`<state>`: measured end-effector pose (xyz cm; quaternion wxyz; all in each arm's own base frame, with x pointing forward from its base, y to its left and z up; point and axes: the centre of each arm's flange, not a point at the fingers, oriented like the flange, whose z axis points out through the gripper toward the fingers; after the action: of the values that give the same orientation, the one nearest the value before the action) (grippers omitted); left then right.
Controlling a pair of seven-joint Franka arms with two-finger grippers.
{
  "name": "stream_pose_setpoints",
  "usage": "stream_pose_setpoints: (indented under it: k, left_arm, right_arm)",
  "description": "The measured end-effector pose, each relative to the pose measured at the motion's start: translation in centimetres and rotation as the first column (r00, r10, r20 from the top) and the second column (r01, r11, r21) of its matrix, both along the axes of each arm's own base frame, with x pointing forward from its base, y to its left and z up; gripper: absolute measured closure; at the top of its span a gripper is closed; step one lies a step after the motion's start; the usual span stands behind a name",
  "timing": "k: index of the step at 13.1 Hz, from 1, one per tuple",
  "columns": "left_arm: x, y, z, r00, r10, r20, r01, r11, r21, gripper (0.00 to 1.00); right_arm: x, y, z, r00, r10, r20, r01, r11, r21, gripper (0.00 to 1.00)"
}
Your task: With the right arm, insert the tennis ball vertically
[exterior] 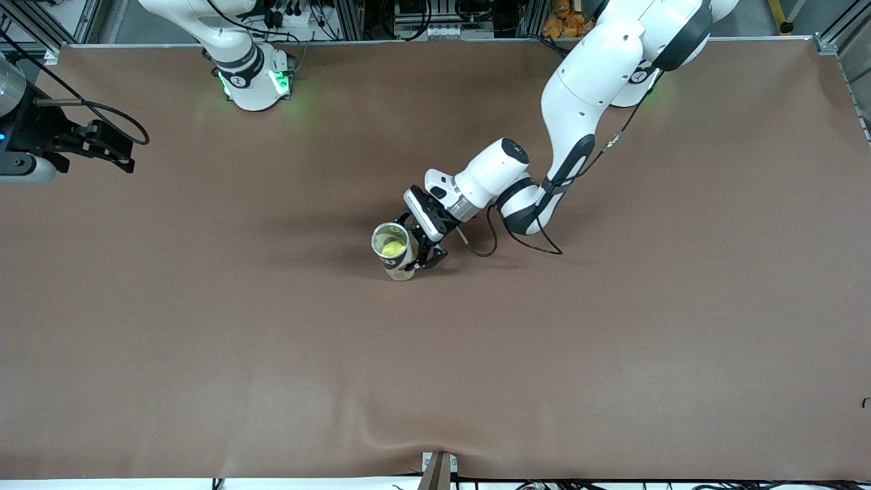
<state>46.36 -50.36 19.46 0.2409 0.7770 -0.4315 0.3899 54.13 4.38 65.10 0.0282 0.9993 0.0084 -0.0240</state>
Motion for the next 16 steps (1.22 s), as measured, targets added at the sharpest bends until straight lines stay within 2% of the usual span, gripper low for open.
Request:
stream_pose_setpoints:
  k: [4, 6, 7, 9, 12, 16]
  left_arm:
    - [0.0, 0.0, 0.0, 1.0, -0.001, -0.001, 0.001, 1.0, 0.0, 0.14]
    - [-0.1, 0.0, -0.1, 1.0, -0.001, -0.001, 0.001, 1.0, 0.001, 0.1]
    - [-0.1, 0.0, -0.1, 1.0, -0.001, -0.002, 0.001, 1.0, 0.002, 0.02]
    - [-0.1, 0.0, -0.1, 1.0, -0.002, -0.003, 0.002, 1.0, 0.003, 0.0]
    - [-0.5, 0.1, -0.5, 1.0, -0.007, -0.009, 0.007, 1.0, 0.009, 0.0]
    - [-1.9, 0.8, -2.0, 0.999, -0.018, -0.043, 0.02, 0.999, 0.039, 0.0]
  right_arm:
    - [0.2, 0.0, -0.2, 1.0, 0.0, -0.003, 0.0, 1.0, 0.0, 0.0]
    - [0.2, 0.0, -0.1, 1.0, 0.0, -0.001, 0.0, 1.0, 0.0, 0.0]
    - [0.2, -0.1, -0.1, 1.0, -0.001, -0.001, 0.001, 1.0, 0.0, 0.0]
    - [0.2, -0.1, -0.1, 1.0, -0.003, -0.001, 0.003, 1.0, 0.0, 0.0]
    - [0.3, -0.3, -0.1, 1.0, -0.005, 0.002, 0.005, 1.0, 0.001, 0.0]
    - [0.9, -2.7, 0.0, 0.998, -0.048, 0.032, 0.048, 0.999, 0.015, 0.0]
